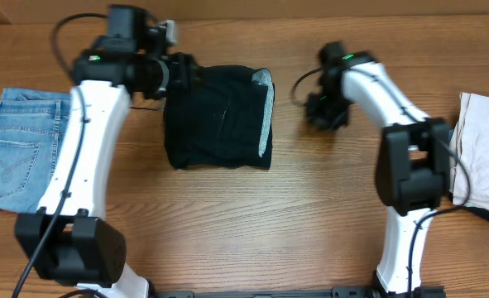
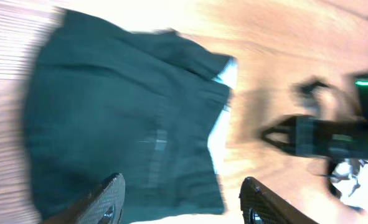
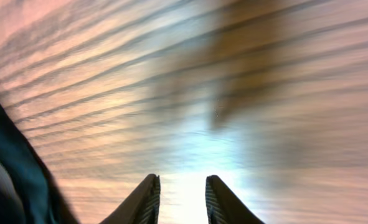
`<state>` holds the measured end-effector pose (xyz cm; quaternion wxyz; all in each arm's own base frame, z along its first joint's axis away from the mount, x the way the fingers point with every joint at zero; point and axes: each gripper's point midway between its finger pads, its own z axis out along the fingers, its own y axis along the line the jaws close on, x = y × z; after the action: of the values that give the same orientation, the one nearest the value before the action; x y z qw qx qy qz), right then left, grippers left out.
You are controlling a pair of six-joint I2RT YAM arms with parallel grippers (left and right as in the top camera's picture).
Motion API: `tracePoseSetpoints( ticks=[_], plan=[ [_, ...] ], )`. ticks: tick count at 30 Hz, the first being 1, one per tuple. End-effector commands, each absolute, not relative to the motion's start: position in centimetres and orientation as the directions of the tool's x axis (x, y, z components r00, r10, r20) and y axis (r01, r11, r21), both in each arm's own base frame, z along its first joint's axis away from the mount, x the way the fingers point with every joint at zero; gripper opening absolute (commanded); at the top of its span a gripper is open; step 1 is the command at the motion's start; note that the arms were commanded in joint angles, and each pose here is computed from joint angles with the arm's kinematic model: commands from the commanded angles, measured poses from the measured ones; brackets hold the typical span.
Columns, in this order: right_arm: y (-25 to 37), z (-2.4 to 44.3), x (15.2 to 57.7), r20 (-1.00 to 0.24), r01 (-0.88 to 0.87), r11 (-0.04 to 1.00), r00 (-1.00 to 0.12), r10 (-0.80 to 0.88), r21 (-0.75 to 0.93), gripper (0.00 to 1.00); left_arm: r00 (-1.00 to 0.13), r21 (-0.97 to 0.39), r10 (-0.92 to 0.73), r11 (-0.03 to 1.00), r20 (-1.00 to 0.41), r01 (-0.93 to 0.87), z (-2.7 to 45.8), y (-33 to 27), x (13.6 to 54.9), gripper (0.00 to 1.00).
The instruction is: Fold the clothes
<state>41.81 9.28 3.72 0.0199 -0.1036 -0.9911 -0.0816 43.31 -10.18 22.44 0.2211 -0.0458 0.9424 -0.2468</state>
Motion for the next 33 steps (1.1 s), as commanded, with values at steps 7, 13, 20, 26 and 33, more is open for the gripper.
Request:
tracePoseSetpoints(
  ticks=[7, 13, 20, 26, 33],
  plan=[
    [9.3, 13.9, 41.5, -0.087, 0.066, 0.965, -0.992, 0.091, 0.254, 0.54, -0.937, -0.260, -0.184, 0.960, -0.298, -0.106, 15.6, -3.1, 44.1, 1.00],
    [13.2, 14.5, 40.1, -0.081, -0.101, 0.919, -0.994, -0.076, 0.381, 0.55, -0.973, -0.468, -0.175, 0.879, -0.151, -0.085, 9.6, -3.9, 45.1, 0.98],
    [18.8, 10.8, 39.0, -0.054, -0.109, 0.831, -0.994, -0.096, 0.546, 1.00, -0.984, -0.492, -0.129, 0.869, -0.121, -0.053, 8.7, -3.8, 44.3, 0.97],
    [21.3, 4.4, 38.7, -0.018, -0.048, 0.829, -0.999, -0.045, 0.557, 1.00, -0.985, -0.495, -0.150, 0.865, -0.088, -0.087, 8.6, -2.8, 43.6, 0.97],
    [26.4, 0.2, 38.3, 0.004, -0.040, 0.787, -0.999, -0.054, 0.616, 1.00, -0.987, -0.495, -0.149, 0.864, -0.067, -0.097, 8.6, -2.9, 43.1, 0.97]
  ],
)
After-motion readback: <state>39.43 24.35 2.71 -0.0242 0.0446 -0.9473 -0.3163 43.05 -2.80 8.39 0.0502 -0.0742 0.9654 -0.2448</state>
